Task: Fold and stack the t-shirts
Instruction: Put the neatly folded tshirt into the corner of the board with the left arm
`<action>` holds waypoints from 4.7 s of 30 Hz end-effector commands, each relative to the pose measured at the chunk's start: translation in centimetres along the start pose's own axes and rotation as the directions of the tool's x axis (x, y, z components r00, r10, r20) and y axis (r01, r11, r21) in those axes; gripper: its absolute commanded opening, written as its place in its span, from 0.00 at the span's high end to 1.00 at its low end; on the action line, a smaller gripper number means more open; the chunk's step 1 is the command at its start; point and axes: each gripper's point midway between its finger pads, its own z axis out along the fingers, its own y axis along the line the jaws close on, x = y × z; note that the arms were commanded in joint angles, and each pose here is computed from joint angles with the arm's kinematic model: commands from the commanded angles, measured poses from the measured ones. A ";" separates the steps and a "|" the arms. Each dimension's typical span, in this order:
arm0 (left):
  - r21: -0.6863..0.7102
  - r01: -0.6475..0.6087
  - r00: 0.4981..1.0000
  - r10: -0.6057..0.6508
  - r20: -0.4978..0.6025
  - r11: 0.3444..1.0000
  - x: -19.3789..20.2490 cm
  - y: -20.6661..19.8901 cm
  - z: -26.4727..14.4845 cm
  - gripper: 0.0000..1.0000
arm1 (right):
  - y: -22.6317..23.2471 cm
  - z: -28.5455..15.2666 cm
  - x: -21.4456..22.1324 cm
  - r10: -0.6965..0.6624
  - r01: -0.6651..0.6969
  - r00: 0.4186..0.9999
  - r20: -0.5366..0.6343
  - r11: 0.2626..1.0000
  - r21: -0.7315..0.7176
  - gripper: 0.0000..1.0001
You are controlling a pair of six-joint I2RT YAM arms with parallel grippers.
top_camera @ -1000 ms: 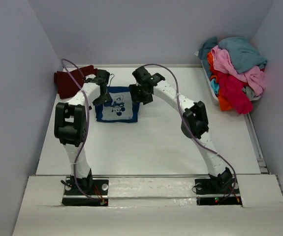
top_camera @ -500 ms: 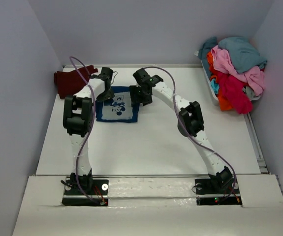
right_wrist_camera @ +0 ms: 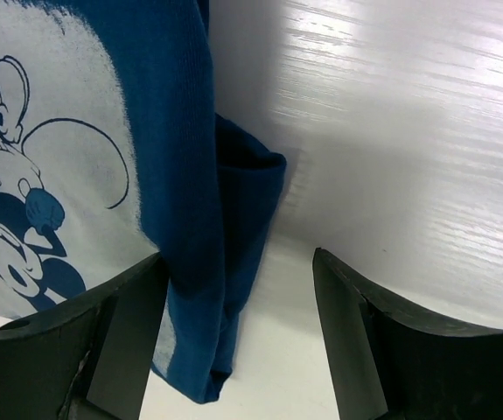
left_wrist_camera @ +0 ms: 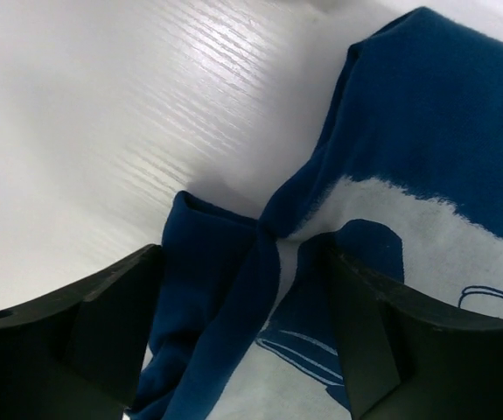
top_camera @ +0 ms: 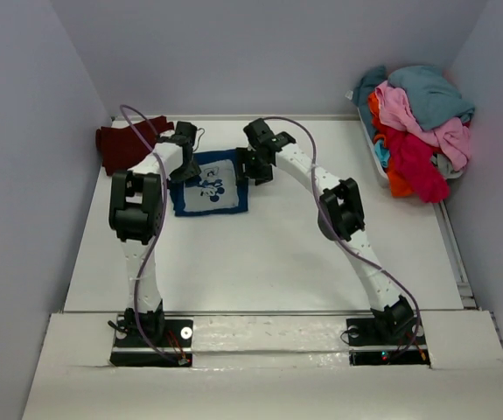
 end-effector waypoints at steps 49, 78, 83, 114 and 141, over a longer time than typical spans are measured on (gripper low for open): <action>0.043 0.167 0.932 -0.172 0.320 0.985 -9.7 3.1 -9.2 0.94 | 7.0 -7.8 -9.3 -0.105 0.180 0.932 0.347 0.965 -0.190 0.93; -0.019 0.394 0.835 -0.349 0.424 0.919 -17.7 10.6 -11.9 0.94 | 12.8 -7.7 -12.4 -0.018 0.261 0.880 0.474 0.853 -0.453 0.93; -0.036 0.419 0.823 -0.363 0.436 0.907 -18.5 12.7 -12.2 0.94 | 13.6 -7.9 -12.1 0.005 0.255 0.890 0.456 0.824 -0.506 0.93; 0.020 0.276 0.884 -0.262 0.387 0.961 -21.4 11.0 -5.6 0.94 | 10.2 -1.8 -3.3 -0.114 0.197 0.968 0.225 0.899 -0.392 0.27; 0.026 0.322 0.697 -0.256 0.670 0.946 -30.7 9.4 -11.5 0.94 | 6.3 -5.6 12.9 -0.263 0.285 0.957 0.123 0.929 -0.236 0.30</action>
